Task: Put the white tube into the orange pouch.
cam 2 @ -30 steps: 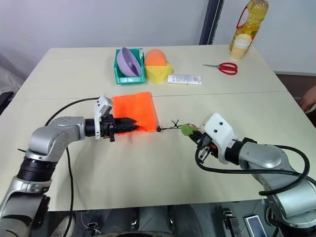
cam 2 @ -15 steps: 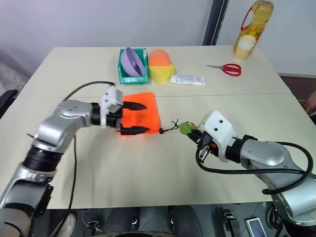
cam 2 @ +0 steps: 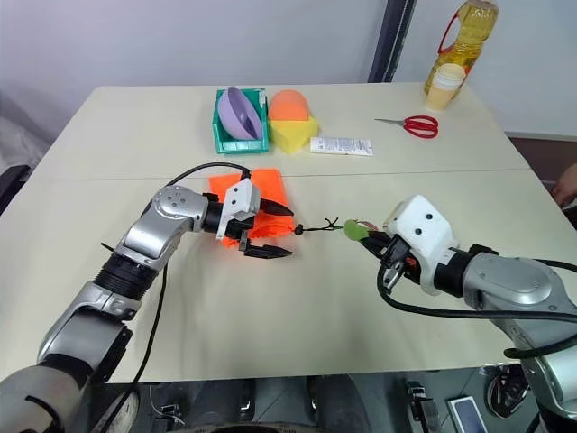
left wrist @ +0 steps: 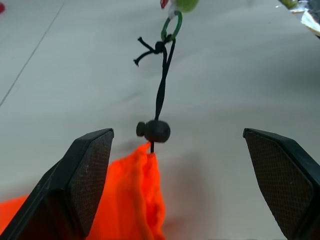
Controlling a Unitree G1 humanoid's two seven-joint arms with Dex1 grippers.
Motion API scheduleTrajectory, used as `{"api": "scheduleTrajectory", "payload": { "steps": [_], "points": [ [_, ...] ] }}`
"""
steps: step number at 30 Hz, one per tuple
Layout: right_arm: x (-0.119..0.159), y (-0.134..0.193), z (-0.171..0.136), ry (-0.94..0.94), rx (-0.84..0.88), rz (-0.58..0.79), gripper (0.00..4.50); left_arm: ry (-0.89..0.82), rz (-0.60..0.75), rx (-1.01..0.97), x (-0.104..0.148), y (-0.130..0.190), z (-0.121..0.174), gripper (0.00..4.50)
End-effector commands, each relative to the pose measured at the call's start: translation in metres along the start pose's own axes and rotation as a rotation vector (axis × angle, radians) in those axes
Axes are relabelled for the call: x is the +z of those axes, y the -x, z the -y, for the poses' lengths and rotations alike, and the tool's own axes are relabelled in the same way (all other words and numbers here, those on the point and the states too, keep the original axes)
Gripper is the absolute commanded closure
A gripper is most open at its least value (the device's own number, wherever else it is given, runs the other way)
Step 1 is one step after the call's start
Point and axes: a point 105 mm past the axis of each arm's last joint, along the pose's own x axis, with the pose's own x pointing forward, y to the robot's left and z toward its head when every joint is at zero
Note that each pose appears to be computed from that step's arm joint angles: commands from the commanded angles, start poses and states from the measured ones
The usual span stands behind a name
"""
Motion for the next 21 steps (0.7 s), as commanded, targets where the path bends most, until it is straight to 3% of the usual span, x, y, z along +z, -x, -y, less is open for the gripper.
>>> {"api": "scheduleTrajectory", "payload": {
  "steps": [1, 2, 5, 7, 21],
  "points": [
    [0.011, 0.003, -0.003, 0.052, -0.014, 0.035, 4.50, -0.051, 0.044, -0.009, 0.016, 0.004, -0.005, 0.07],
    [0.012, 0.003, -0.004, 0.051, -0.012, 0.040, 4.50, -0.066, 0.040, -0.018, 0.016, 0.004, -0.006, 0.07],
    [0.013, 0.001, -0.006, 0.050, -0.009, 0.050, 4.50, -0.107, 0.007, -0.031, 0.014, 0.002, -0.010, 0.85],
    [0.014, 0.000, -0.007, 0.050, -0.007, 0.056, 4.50, -0.111, 0.001, -0.036, 0.014, -0.001, -0.013, 1.81],
    [0.019, -0.004, -0.011, 0.054, -0.011, 0.077, 4.50, -0.197, -0.053, -0.084, 0.008, -0.019, -0.021, 1.81]
  ]
}}
